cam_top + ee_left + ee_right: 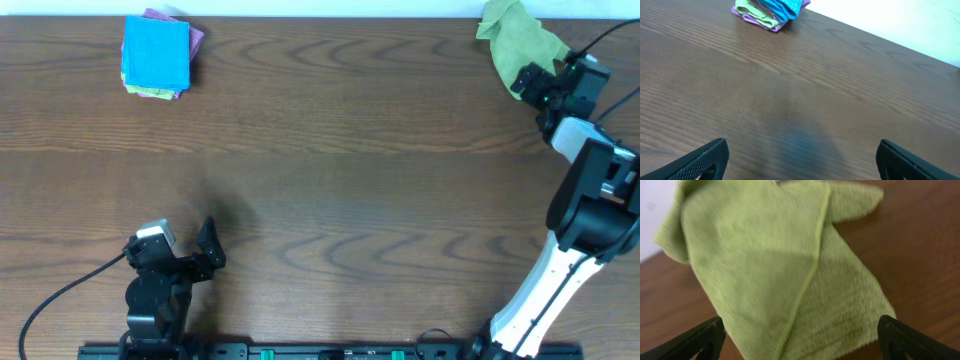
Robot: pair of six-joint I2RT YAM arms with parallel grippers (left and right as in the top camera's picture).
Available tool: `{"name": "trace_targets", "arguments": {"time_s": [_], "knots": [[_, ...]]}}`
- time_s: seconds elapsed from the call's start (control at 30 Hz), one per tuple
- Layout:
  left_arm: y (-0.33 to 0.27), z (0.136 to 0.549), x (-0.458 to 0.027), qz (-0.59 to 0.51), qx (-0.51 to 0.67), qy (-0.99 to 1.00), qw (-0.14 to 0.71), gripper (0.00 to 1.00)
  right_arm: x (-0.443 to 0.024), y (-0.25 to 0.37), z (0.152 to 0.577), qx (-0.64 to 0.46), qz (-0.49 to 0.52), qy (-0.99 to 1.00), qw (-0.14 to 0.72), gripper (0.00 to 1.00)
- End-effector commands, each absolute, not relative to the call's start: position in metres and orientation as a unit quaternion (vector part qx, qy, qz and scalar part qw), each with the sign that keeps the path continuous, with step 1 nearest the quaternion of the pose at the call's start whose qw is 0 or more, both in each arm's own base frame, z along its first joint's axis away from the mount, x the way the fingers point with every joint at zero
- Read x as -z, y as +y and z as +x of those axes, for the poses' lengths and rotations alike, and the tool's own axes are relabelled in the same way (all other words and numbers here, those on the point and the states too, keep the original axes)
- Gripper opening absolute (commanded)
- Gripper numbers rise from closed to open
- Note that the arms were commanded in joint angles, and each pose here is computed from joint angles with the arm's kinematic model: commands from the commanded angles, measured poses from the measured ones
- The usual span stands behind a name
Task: Fold the cloth
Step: 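Reach the right gripper to the crumpled green cloth and grasp it, then lift the green cloth with the right gripper and drag it toward center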
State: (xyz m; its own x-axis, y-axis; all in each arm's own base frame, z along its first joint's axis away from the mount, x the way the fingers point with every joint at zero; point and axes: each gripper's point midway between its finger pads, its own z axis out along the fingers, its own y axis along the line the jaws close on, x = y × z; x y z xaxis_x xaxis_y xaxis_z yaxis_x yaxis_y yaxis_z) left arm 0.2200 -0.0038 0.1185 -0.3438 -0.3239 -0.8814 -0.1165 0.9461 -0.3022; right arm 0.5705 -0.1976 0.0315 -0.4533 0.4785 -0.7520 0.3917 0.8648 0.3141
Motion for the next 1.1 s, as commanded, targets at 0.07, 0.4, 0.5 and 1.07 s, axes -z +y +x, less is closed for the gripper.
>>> {"name": "trace_targets", "arguments": {"time_s": [0.07, 0.4, 0.5, 1.07], "knots": [[-0.002, 0.219, -0.110, -0.139, 0.088, 0.819, 0.549, 0.95, -0.013, -0.202, 0.568, -0.051, 0.271, 0.856, 0.438, 0.90], [-0.002, 0.219, -0.110, -0.139, 0.088, 0.819, 0.549, 0.95, 0.002, -0.198, 0.559, -0.053, 0.278, 0.868, 0.409, 0.71], [-0.002, 0.219, -0.110, -0.139, 0.088, 0.819, 0.549, 0.96, 0.007, -0.197, 0.557, -0.057, 0.285, 0.868, 0.403, 0.63], [-0.002, 0.219, -0.110, -0.139, 0.088, 0.819, 0.549, 0.95, -0.020, -0.157, 0.576, -0.149, 0.256, 0.869, 0.397, 0.01]]}}
